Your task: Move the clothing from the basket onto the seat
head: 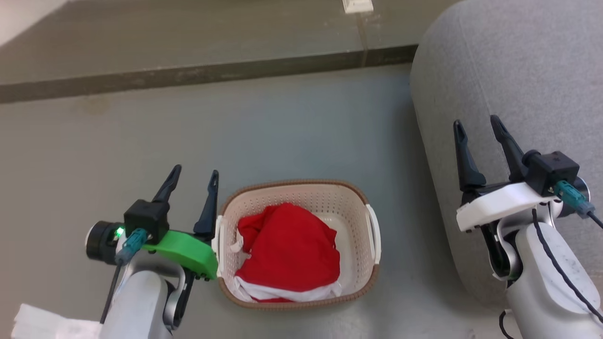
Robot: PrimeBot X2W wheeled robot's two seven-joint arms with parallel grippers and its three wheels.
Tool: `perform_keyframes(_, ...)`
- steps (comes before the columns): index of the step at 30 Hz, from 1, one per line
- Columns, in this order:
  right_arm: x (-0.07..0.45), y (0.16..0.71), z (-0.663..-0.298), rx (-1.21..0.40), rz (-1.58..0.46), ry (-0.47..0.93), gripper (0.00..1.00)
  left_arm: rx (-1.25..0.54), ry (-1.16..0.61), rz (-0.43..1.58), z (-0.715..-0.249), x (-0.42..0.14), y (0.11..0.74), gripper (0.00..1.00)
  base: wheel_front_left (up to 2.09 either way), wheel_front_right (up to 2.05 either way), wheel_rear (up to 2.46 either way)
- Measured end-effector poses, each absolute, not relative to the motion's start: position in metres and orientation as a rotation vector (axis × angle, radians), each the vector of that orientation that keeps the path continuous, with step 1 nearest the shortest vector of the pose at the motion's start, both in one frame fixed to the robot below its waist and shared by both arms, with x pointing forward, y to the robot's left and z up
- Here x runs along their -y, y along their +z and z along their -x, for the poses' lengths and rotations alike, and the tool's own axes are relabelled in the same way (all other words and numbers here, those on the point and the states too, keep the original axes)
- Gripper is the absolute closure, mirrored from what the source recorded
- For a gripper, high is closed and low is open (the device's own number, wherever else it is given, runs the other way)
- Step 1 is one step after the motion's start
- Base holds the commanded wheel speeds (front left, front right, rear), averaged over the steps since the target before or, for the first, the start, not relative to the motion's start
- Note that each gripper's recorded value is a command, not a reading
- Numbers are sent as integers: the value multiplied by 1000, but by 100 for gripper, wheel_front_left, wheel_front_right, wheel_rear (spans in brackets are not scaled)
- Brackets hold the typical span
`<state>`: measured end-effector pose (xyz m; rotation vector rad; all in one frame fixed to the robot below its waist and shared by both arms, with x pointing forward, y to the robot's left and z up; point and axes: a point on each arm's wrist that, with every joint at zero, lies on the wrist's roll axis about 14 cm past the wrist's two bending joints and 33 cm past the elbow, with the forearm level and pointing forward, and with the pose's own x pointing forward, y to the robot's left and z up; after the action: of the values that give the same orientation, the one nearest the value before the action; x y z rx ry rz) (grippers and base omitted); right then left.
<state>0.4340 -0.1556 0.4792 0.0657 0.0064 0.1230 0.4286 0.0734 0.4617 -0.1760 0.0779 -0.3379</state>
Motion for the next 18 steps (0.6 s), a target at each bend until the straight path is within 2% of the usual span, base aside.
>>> perform_keyframes(18,154,455,-484,-9,-89,120,0,-315,-553,135,-452,-10,371,0,0,0,0)
